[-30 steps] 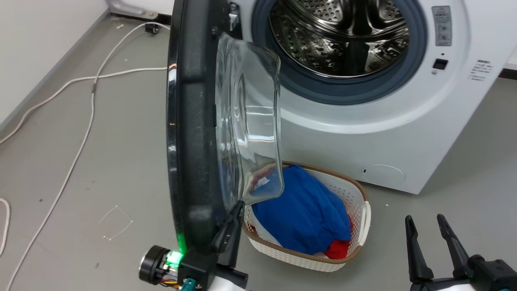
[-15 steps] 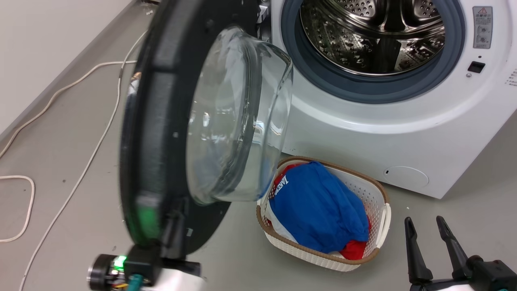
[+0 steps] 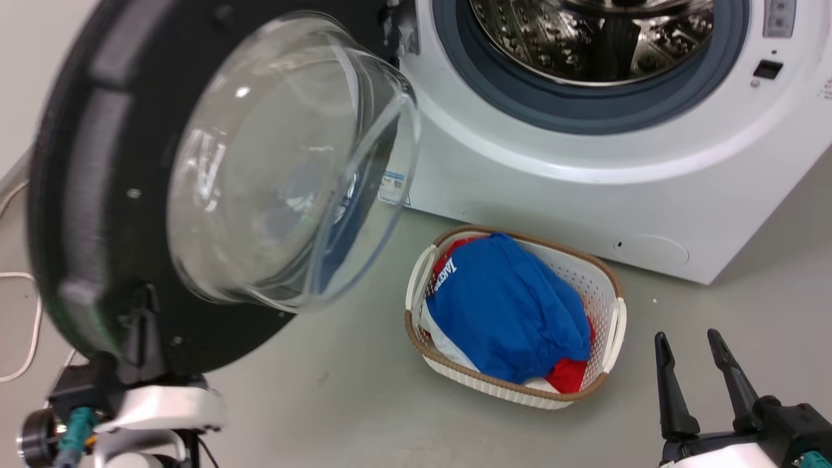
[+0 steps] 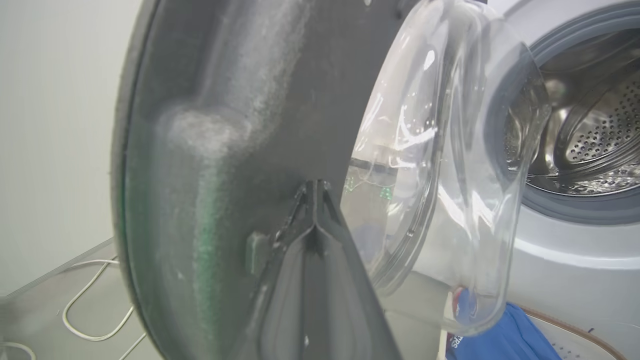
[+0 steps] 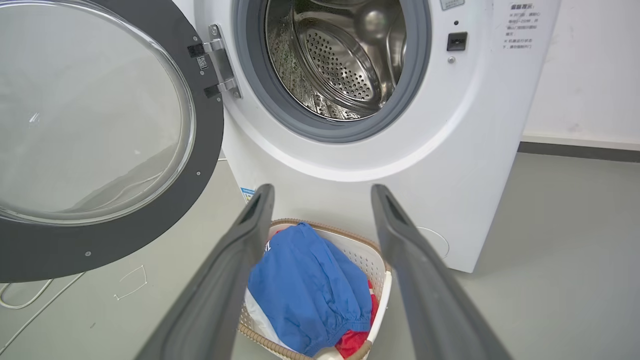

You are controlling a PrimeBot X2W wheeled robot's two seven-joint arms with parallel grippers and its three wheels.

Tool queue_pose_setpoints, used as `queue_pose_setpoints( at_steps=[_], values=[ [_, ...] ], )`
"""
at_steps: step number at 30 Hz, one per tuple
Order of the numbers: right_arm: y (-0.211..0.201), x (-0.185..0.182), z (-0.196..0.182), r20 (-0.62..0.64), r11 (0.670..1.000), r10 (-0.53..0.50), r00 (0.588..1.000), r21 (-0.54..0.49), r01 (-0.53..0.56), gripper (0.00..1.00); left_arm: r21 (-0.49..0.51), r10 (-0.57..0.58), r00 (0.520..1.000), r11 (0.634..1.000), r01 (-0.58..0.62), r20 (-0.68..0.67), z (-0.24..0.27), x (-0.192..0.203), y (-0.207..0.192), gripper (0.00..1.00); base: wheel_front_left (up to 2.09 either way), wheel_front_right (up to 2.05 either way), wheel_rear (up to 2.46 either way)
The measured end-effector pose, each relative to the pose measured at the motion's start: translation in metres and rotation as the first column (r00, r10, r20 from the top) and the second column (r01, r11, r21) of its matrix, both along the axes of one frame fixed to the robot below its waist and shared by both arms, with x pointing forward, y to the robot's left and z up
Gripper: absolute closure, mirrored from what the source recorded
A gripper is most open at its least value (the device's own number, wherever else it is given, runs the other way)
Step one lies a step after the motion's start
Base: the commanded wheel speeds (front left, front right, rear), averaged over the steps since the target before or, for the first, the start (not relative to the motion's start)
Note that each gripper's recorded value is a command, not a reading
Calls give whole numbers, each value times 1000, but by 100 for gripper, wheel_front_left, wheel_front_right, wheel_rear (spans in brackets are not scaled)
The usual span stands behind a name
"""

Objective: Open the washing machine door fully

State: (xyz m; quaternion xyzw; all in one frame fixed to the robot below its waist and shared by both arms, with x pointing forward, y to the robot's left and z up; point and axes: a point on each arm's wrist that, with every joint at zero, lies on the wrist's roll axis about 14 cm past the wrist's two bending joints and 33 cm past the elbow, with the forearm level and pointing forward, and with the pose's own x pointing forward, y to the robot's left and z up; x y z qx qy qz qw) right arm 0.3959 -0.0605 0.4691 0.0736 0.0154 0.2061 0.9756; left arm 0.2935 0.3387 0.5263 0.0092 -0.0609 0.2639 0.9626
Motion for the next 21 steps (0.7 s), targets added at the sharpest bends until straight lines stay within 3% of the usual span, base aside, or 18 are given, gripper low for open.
queue_pose_setpoints(
  at_steps=[12,21],
  values=[
    [-5,16,-14,-16,1000,-20,1000,-24,20,0,21,143,989,990,-142,-24,-3,10,52,100,0,0,0],
    [-17,23,-24,-32,998,-55,998,-36,54,0,56,187,982,981,-185,-26,2,24,80,100,0,0,0]
  ],
)
